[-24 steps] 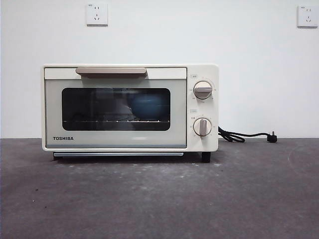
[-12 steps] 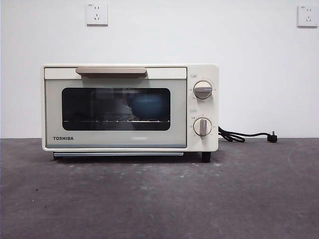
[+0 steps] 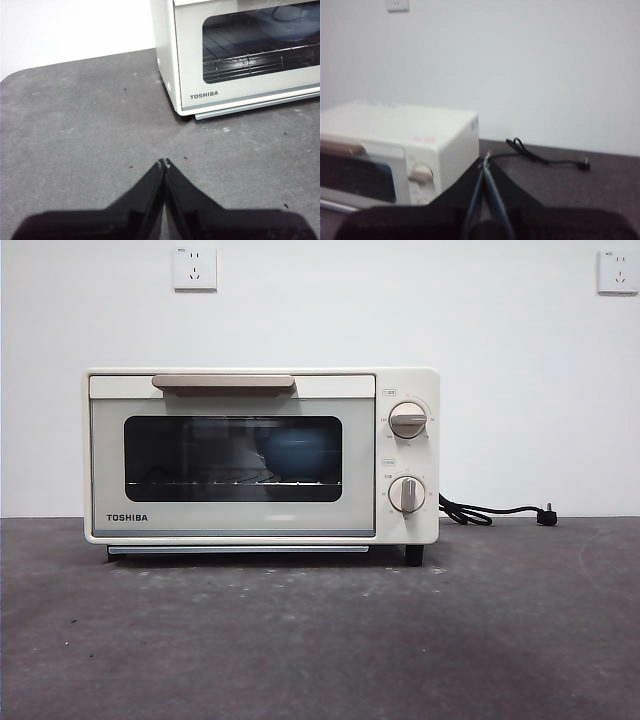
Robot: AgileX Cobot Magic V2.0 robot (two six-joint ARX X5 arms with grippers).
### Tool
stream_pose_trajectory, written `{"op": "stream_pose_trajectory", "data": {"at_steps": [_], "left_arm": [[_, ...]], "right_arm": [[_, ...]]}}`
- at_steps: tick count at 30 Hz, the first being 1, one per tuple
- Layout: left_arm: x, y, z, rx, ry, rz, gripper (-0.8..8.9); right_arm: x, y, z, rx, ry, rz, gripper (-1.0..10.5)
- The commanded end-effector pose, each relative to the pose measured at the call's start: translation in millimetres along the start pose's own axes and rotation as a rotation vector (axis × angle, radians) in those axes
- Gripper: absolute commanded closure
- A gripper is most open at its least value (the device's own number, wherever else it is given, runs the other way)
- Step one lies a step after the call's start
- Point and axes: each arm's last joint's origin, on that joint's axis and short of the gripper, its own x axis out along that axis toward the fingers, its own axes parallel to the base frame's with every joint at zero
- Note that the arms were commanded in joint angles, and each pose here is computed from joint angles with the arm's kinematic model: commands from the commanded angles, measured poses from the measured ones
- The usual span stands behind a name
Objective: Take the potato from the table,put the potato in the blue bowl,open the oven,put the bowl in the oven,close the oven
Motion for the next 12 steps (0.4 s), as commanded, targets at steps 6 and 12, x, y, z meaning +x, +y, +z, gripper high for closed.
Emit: {"op": "stream_pose_trajectory", "data": {"at_steps": [6, 12], "left_arm": [[1.0, 0.0, -3.5, -0.010, 0.009, 0.002, 8.18], [1.0, 0.0, -3.5, -0.010, 0.009, 0.002, 8.18]], "right_arm": [[-3.5, 1.3, -63.8, 0.002, 0.033, -0.023, 9.4], [-6.1, 2.6, -99.4, 0.054, 0.066, -0.043, 9.4]]}}
